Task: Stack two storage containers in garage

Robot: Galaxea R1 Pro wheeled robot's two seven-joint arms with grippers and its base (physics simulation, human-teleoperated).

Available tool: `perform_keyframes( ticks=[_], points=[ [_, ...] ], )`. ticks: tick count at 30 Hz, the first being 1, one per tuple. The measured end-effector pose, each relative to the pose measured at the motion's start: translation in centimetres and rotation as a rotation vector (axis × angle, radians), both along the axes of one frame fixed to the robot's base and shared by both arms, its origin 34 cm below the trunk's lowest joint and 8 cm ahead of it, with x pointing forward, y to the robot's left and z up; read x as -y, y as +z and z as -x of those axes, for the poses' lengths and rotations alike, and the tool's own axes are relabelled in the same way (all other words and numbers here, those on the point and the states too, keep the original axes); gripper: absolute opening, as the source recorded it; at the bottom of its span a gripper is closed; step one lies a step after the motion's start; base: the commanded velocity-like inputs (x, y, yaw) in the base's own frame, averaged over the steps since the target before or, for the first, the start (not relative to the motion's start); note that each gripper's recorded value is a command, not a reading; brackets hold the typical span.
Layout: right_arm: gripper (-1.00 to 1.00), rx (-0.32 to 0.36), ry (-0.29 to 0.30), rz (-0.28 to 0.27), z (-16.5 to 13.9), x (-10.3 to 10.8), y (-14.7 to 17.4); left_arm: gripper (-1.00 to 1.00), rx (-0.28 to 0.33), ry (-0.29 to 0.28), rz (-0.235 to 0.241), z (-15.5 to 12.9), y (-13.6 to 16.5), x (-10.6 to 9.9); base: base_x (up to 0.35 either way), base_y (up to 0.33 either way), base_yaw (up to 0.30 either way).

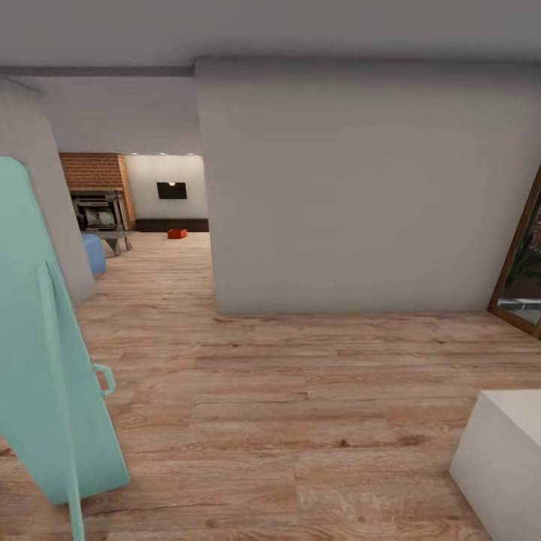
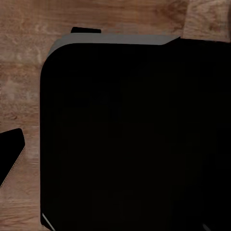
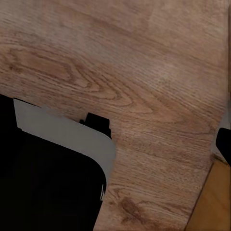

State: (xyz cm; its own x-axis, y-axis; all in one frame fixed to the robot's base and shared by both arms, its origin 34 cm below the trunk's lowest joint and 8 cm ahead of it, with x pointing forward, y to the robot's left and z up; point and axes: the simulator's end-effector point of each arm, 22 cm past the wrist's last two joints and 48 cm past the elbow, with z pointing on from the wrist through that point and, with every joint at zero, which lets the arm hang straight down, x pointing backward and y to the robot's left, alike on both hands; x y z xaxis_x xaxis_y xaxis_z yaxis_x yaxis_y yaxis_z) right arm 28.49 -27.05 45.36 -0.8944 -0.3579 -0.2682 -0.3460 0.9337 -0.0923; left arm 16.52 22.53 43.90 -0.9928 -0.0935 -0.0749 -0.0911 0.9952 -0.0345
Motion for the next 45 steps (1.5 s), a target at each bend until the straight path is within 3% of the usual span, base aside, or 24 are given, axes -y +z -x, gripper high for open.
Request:
perform_keyframes(
  ticks=[45],
  points=[
    [1.0,-0.008,0.001,0.013,0.19,0.17,-0.06,1.0,0.0,0.0,0.002,0.0,0.0,0.14,0.323,0.0,0.0]
  ],
)
